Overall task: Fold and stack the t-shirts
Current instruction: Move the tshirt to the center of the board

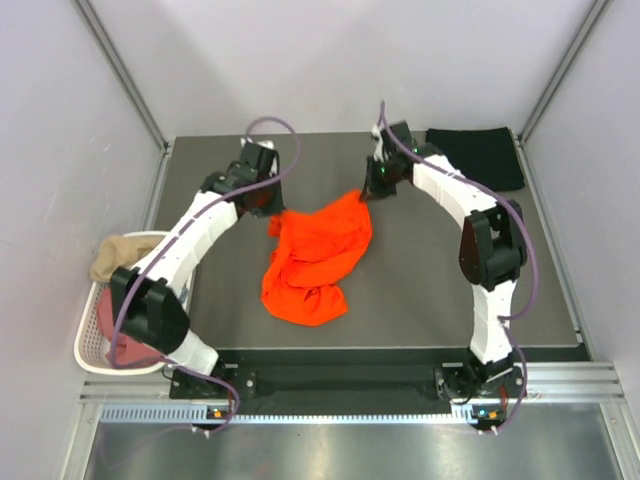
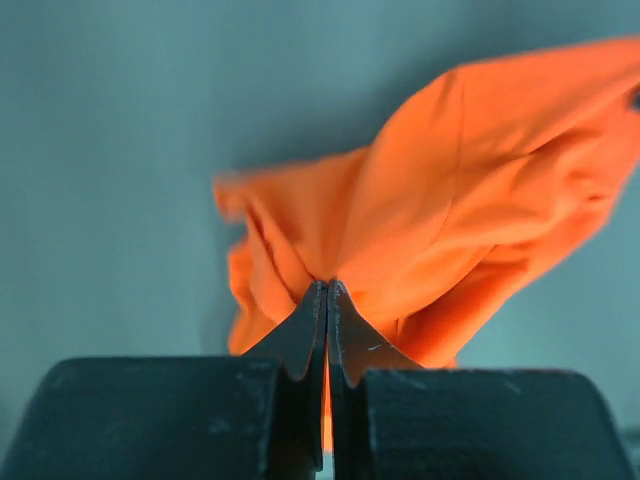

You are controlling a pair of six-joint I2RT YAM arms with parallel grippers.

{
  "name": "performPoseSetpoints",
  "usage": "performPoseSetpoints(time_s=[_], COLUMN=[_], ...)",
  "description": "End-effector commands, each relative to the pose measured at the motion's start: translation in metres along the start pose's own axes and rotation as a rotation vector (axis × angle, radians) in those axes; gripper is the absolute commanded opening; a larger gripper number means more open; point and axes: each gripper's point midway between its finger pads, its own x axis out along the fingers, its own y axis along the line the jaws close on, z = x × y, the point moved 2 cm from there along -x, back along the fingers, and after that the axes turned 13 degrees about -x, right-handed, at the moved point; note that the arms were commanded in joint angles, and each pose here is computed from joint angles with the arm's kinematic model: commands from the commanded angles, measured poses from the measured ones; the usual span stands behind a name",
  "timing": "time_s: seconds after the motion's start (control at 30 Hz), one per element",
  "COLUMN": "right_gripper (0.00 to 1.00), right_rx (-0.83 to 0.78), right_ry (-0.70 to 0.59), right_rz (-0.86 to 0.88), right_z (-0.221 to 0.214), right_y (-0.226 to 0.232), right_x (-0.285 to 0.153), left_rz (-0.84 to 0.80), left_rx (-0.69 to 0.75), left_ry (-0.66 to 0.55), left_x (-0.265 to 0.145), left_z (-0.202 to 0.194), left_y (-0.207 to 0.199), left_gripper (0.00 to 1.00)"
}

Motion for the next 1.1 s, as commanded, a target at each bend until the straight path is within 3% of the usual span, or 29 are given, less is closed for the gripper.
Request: performPoseSetpoints(time_s=[0.0, 0.07, 0.27, 0.37, 0.53, 0.7, 0.8, 0.93, 1.07], right_gripper=[0.0, 0.0, 0.0, 0.0, 0.0, 0.0, 0.0, 0.0, 0.0], right_rx=[-0.092, -0.099, -0.124, -0.147, -0.165, -0.172, -0.164, -0.113, 0.011], right_ry=[-0.295, -0.463, -0.772, -0.942, -1.091, -1.047, -0.967, -0.923, -0.81], right_rz=[-0.07, -0.036, 0.106, 0.158, 0.119, 0.063, 0.036, -0.105, -0.332], right_z=[0.085, 0.127, 0.192, 0.202, 0.2, 0.17, 0.134, 0.077, 0.003], right_y=[0.031, 0.051, 0.106, 0.129, 0.134, 0.122, 0.109, 0.069, 0.002], right_x=[-0.067, -0.103, -0.206, -0.273, -0.336, -0.34, -0.323, -0.312, -0.292], left_rz=[-0.061, -0.124, -0.263, -0.381, -0.58, -0.732, -0.802, -0.785, -0.67], left_rx=[-0.038, -0.064, -0.119, -0.127, -0.098, -0.05, -0.053, -0.066, -0.112], left_ry=[-0.384, -0.515, -0.805, -0.911, -0.984, -0.88, -0.736, -0.502, -0.246], left_x=[-0.086, -0.13, -0.241, -0.296, -0.364, -0.371, -0.343, -0.273, -0.197], left_z=[0.081, 0.106, 0.138, 0.138, 0.129, 0.115, 0.095, 0.06, 0.017], left_y=[-0.018, -0.027, -0.03, -0.033, -0.044, -0.069, -0.082, -0.084, -0.071], left_gripper=[0.0, 0.0, 0.0, 0.0, 0.0, 0.0, 0.0, 0.0, 0.41])
